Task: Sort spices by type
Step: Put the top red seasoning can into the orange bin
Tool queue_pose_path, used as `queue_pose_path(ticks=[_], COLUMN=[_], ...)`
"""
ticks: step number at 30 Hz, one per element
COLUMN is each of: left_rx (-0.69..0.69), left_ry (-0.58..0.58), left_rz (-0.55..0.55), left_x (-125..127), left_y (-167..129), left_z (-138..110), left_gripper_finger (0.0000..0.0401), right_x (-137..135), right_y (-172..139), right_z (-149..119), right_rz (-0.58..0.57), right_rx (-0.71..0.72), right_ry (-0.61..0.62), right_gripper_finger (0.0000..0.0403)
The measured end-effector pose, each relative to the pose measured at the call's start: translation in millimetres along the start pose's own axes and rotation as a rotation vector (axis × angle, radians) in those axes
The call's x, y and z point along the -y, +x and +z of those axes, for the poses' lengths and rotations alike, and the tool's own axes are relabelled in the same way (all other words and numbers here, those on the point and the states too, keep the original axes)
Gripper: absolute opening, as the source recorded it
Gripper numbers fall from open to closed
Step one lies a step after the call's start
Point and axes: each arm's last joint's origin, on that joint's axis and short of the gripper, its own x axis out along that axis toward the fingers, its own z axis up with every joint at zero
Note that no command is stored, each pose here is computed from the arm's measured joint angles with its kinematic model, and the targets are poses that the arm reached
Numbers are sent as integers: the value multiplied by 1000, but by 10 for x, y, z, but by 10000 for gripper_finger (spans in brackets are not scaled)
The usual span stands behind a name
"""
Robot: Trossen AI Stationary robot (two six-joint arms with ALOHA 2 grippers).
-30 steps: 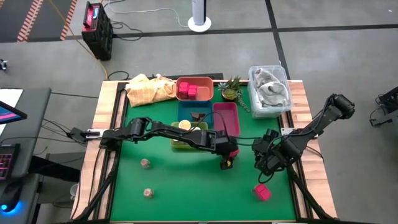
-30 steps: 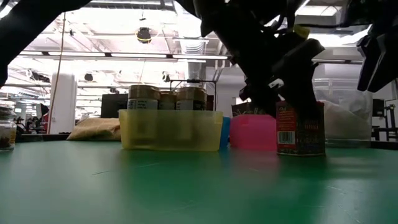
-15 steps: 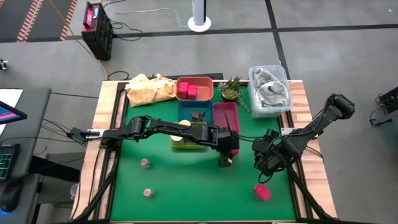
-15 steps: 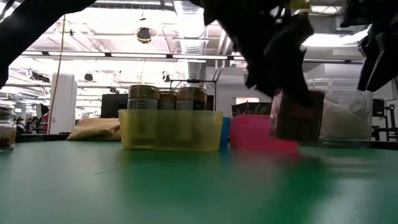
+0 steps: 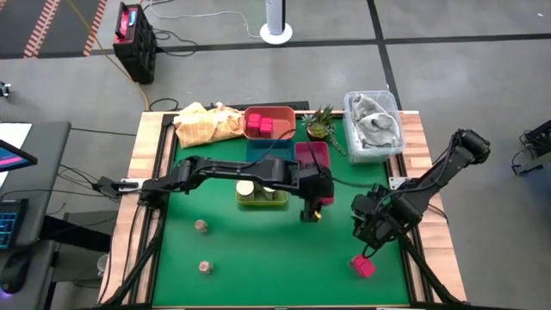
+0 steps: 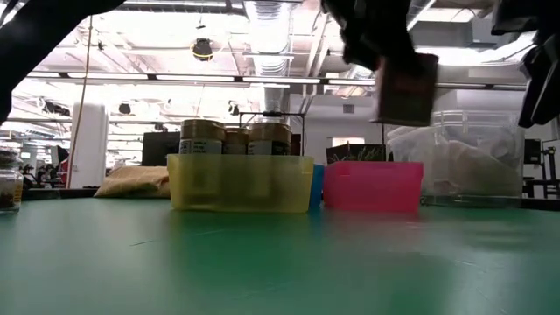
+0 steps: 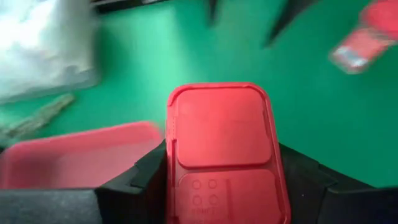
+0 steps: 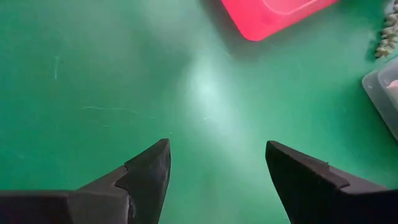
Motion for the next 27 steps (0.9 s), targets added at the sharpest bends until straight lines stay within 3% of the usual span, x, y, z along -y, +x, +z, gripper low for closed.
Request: queue_pose_path(ticks=[9,21,27], left_rx=[-94,-112,-128], left_ry=[-60,-277,-365], left_rz=[195,419,580], left_x=[-600,-1645,-1877], left_y=[-19,-49,-125], left_z=[-158,-453,-536], left_gripper_finger=[206,206,206], right_x=[-34,4,-18], right_y=[51,231,231], right_z=[33,-69,-49], right_rz=[-12,-60,-51], right_rx=[146,217,262], right_ry=[1,24,47], right_gripper_finger=[292,292,292])
